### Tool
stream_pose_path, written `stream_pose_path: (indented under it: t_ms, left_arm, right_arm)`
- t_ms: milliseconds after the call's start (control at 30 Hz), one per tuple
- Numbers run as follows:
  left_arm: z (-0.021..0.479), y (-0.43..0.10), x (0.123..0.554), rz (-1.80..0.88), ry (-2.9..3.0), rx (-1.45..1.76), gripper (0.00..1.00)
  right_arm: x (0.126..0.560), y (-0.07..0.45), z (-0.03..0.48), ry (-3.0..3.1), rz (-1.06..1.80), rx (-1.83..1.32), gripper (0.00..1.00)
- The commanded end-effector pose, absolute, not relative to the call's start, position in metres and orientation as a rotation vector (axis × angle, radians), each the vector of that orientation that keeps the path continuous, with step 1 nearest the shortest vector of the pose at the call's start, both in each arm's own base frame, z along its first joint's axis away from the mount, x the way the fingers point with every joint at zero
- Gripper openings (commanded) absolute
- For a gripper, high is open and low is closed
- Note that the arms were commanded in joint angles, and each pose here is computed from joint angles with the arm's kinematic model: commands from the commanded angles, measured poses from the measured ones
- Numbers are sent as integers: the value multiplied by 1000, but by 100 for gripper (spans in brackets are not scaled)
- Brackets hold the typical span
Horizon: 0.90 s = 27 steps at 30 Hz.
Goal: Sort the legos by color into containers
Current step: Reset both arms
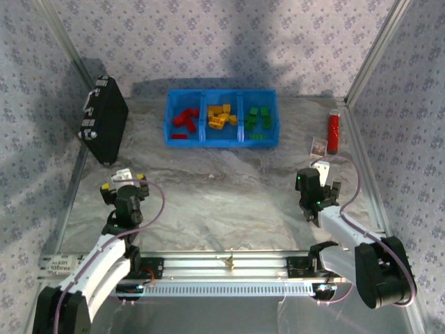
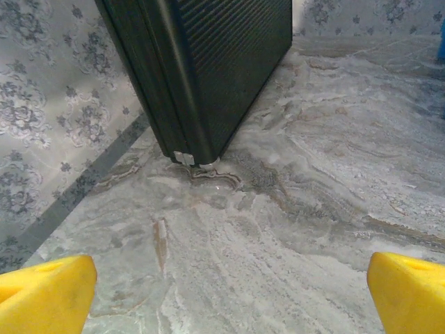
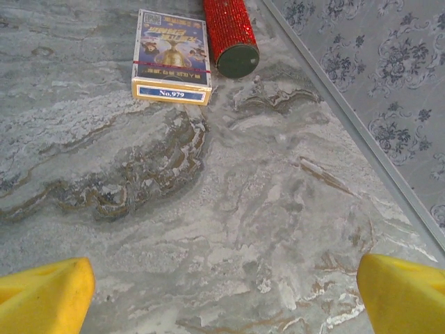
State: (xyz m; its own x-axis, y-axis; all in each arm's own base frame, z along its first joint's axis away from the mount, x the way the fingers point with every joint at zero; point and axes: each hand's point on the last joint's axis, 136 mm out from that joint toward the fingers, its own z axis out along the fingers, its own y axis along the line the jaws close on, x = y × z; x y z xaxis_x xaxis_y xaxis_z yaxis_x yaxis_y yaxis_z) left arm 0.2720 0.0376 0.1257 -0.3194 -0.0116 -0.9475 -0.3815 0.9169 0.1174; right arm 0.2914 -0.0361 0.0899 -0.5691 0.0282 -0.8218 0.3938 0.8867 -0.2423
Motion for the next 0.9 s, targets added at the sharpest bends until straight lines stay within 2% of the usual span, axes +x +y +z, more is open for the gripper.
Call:
stream_pose_path:
  t_ms: [0,600,867]
  left_arm:
    - [138,29,285,315,1805,-271,100]
    - [130,24,348,286,1820,-221,100]
    - [124,23,371,300,1836,-170,100]
  right_arm:
    - [304,-40,107,2070,-517,347,99]
    - [310,-37,127,1855,-444,307,99]
    - [337,-41,125,1833,-384,307,99]
